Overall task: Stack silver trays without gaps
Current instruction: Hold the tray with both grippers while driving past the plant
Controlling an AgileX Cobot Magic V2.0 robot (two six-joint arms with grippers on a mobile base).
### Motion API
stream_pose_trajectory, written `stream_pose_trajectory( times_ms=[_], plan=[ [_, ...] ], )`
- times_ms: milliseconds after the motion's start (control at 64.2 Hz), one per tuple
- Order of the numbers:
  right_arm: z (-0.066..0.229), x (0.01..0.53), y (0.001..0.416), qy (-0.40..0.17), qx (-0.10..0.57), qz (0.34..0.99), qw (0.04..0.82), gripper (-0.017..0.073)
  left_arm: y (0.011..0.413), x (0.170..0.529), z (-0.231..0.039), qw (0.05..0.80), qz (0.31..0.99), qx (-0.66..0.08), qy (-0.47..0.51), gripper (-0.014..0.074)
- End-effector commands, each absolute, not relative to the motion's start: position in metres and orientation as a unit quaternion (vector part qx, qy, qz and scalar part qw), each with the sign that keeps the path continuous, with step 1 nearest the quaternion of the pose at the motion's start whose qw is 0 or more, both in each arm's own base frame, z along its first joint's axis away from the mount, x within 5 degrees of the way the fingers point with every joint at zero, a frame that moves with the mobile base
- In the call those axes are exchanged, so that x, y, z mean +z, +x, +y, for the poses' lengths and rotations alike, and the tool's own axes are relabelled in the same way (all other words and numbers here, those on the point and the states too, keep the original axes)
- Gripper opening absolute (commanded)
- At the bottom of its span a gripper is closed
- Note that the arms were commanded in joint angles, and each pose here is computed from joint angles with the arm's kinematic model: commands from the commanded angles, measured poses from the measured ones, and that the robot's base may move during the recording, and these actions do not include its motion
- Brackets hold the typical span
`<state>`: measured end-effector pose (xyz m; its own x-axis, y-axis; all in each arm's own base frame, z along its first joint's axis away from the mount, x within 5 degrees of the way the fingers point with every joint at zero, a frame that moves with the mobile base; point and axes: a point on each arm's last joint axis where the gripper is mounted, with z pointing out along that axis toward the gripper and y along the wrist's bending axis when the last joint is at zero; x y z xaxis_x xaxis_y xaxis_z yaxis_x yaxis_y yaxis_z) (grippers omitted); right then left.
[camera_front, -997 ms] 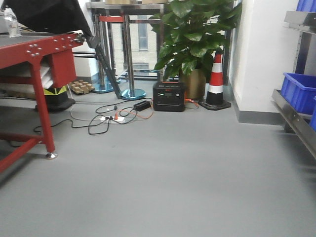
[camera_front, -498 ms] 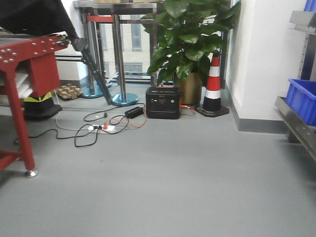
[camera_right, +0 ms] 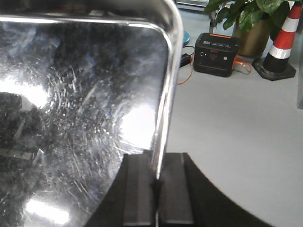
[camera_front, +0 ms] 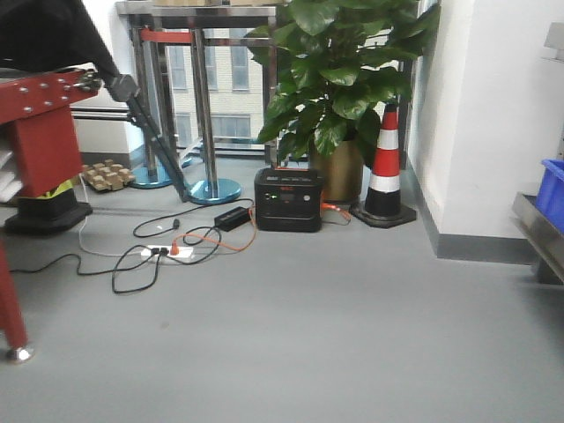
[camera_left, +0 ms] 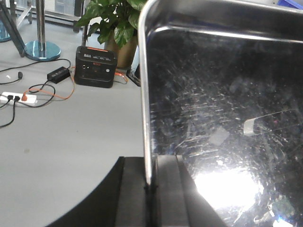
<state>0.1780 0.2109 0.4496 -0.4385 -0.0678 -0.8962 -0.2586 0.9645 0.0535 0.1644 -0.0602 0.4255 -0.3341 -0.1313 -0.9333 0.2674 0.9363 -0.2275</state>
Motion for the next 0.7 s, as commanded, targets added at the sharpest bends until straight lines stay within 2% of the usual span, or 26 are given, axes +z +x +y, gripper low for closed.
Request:
stream_pose_trajectory(
  times_ms=[0,685],
  plan=[
    [0.2166,0.4580,0.1755,-0.123,0.125,0.821,0.544,-0.0066,0.1640,0.4330,-0.0635,0.595,0.778,-0.197,0.041,-0.0016],
    [0.2169,0.4582,0.1755,-0.124,0.126,0.820,0.545,-0.0066,0.1640,0.4330,-0.0635,0.595,0.778,-0.197,0.041,-0.0016]
  ],
)
